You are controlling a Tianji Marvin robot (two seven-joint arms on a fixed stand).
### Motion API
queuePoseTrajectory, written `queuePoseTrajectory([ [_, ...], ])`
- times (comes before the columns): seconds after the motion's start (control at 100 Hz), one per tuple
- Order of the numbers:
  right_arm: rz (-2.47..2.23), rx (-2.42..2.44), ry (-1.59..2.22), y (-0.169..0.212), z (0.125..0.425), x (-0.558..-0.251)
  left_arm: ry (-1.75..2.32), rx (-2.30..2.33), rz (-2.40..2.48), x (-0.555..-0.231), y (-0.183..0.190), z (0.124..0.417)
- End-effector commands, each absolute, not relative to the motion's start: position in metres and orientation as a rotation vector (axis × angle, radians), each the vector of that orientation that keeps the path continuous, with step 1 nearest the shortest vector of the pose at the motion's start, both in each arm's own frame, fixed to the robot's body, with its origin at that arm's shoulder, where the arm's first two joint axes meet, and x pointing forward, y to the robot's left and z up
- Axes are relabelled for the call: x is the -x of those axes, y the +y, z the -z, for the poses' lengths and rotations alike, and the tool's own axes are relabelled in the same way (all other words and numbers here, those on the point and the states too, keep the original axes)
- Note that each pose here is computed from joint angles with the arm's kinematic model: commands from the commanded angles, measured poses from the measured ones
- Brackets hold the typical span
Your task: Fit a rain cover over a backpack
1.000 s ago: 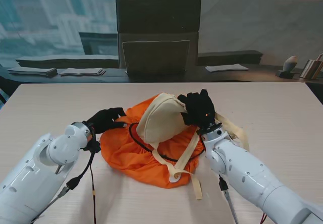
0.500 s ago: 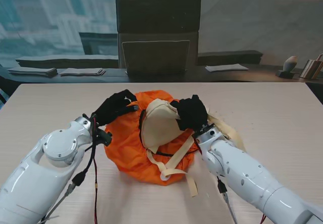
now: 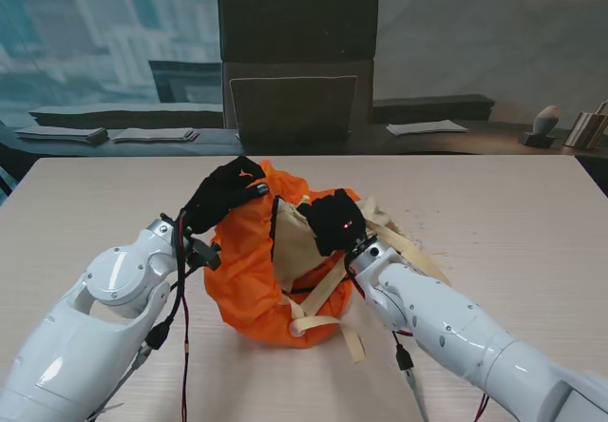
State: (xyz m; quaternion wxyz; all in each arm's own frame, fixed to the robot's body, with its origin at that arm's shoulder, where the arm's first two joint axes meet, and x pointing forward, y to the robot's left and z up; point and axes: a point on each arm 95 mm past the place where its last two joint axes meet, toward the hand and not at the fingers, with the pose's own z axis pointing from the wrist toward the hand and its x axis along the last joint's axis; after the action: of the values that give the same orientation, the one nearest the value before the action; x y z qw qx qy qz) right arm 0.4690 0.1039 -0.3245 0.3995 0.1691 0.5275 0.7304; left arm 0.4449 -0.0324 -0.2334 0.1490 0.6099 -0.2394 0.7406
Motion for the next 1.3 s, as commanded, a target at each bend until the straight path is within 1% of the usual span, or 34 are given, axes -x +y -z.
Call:
queuePoseTrajectory([
  [0.0, -1.820, -0.451, 1.363, 0.103, 0.335, -0.465, -0.688, -1.724, -2.116, -0.449, -0.040, 0.226],
  [0.18, -1.803, -0.471, 1.369, 0.106, 0.339, -0.467, -0.969, -1.905, -1.989, -0.454, -0.031, 0.254],
  [0.3, -1.801, -0.499, 1.355, 0.106, 0.341, -0.468, -1.345, -1.923, -2.099, -0.457, -0.021, 0.272],
  [0.39, -1.810, -0.511, 1.355, 0.107, 0.341, -0.466, -1.565, -1.820, -2.164, -0.463, -0.020, 0.277],
  [0.65, -1.850, -0.574, 1.345, 0.119, 0.336, -0.457, -1.999, -1.595, -2.127, -0.480, -0.043, 0.278],
  [0.74, -1.878, -0.610, 1.342, 0.124, 0.335, -0.454, -2.090, -1.558, -2.135, -0.485, -0.051, 0.283],
  [0.92, -1.919, -0.670, 1.340, 0.130, 0.339, -0.448, -2.175, -1.512, -2.306, -0.494, -0.059, 0.291],
  [1.07, -1.947, -0.749, 1.303, 0.133, 0.340, -0.445, -2.104, -1.526, -2.364, -0.500, -0.064, 0.297],
  [1.19, -1.959, -0.764, 1.299, 0.129, 0.338, -0.446, -2.086, -1.526, -2.380, -0.500, -0.064, 0.301],
  [1.29, -1.940, -0.801, 1.334, 0.117, 0.333, -0.445, -2.118, -1.537, -2.377, -0.497, -0.057, 0.304],
])
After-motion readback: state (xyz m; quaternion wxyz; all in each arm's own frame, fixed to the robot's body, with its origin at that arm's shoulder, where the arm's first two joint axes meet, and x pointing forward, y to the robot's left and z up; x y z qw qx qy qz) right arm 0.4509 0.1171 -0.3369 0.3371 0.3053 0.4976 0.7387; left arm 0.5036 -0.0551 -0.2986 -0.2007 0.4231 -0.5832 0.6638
